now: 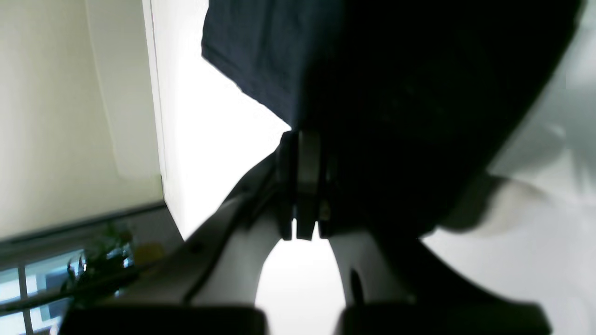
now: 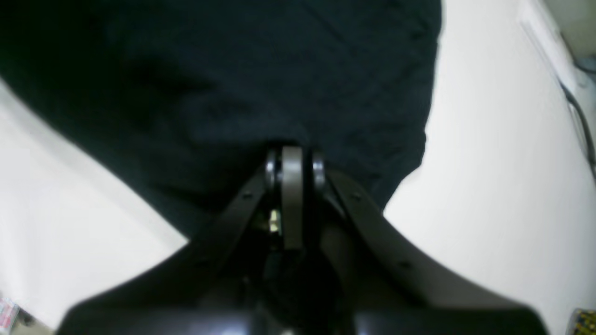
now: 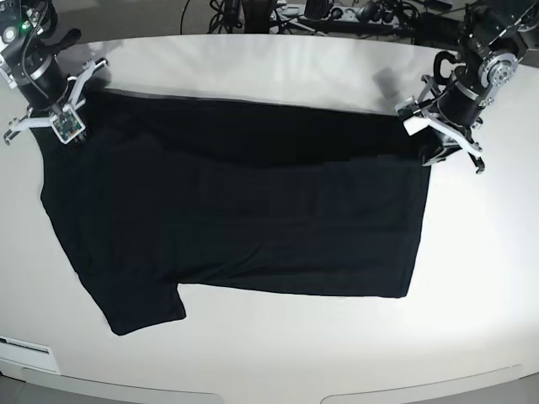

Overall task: Fold the T-shirt properly
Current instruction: 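Pull the shoulder edge with both grippers to straighten the shirt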

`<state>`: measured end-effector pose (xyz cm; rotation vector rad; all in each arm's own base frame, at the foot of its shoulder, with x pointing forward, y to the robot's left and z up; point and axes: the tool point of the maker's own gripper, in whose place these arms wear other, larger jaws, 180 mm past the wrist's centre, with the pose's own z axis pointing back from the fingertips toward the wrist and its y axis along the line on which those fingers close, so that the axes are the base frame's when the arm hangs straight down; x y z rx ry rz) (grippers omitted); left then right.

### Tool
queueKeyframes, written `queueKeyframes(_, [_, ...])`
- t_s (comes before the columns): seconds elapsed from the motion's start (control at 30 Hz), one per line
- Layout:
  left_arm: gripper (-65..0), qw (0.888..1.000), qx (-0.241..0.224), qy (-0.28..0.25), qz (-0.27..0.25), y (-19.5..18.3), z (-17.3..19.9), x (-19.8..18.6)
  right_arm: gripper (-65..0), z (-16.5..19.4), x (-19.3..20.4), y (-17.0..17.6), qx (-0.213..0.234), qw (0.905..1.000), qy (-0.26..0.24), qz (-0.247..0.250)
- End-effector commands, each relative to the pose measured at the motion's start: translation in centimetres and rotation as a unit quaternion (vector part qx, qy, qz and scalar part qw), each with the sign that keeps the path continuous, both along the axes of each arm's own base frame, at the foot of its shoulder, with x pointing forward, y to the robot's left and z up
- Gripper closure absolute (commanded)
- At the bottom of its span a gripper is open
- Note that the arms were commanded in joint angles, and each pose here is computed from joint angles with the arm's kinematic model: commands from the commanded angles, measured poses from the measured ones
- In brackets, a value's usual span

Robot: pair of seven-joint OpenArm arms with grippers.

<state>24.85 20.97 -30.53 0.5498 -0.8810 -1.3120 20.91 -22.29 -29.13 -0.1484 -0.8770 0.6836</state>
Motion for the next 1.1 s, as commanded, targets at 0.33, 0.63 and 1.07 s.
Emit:
queueKeyframes(0.33, [0.0,0.996,-0.047,-0.066,0.046,0.8,1.4,4.9,-1.3,-0.8,6.7,-0.3,0.013,0.9991,-0.04,-0.01])
queueKeyframes(0.63, [-33.5,0.974,-0.132,-0.11,0.148,1.7,2.6,5.8,-35.4,0.3,8.3,-3.1,-0.017,0.9931,-0.07,-0.092])
queueKeyframes(1.07, [0.0,0.974,-0.19,0.015,0.121,-1.4,-1.5,5.1,0.0,-6.8,4.5,0.0,0.081,0.9907,0.089,-0.062])
